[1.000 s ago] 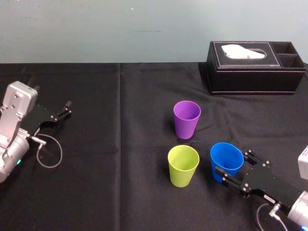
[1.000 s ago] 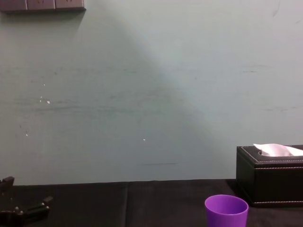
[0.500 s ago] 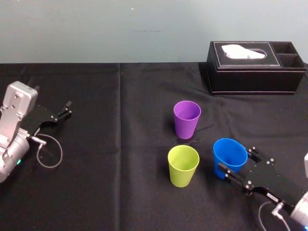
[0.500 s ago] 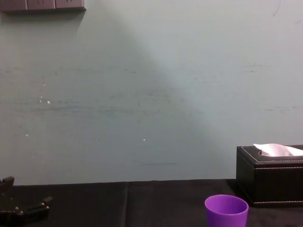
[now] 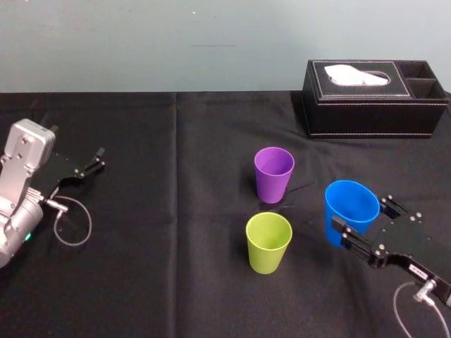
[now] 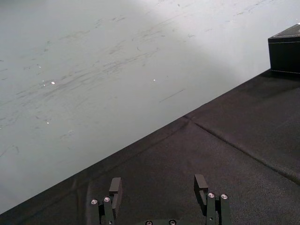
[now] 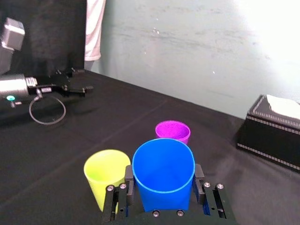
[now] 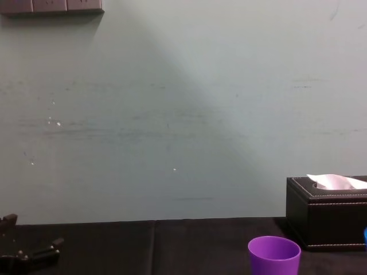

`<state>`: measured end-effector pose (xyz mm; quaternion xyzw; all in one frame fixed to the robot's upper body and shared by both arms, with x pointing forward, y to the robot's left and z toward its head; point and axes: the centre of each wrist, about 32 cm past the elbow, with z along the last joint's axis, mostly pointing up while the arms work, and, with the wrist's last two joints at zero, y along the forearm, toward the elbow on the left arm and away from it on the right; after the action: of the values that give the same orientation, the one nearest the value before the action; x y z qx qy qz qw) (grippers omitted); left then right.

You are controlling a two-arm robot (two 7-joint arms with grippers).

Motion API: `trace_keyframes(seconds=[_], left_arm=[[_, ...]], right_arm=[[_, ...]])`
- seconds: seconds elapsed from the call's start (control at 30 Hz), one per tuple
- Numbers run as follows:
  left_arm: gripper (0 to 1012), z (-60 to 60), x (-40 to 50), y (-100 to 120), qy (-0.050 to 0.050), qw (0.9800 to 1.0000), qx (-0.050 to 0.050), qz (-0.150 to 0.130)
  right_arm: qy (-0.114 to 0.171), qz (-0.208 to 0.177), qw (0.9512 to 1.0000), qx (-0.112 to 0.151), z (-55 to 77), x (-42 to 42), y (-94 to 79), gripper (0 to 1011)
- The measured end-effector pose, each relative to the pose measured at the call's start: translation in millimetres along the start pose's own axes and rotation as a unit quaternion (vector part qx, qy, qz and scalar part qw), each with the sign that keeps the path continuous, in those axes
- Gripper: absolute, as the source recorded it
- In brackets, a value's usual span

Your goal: Stack the three plastic cups sequentially using one hand.

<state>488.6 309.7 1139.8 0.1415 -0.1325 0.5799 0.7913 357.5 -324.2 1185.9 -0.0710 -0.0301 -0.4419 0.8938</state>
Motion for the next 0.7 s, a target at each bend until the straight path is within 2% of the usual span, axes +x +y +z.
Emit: trace_keyframes(seconds=[0.17, 0.33, 0.7], left_arm=[[1011, 0.0, 0.0, 0.0, 0.0, 1.0, 0.0, 0.0], [1011, 0.0, 0.0, 0.0, 0.0, 1.0, 0.0, 0.0], [1012, 0.0, 0.0, 0.0, 0.0, 1.0, 0.0, 0.0]], right_arm=[[-0.005, 0.007, 1.0, 0.003, 18.3, 3.0, 8.6, 726], [-0.016, 0.012, 0.9998, 0.005, 34.6, 5.5, 25.7, 726], [-0.032, 0.01, 0.9993, 0.017, 51.2, 13.2, 67.3, 726]])
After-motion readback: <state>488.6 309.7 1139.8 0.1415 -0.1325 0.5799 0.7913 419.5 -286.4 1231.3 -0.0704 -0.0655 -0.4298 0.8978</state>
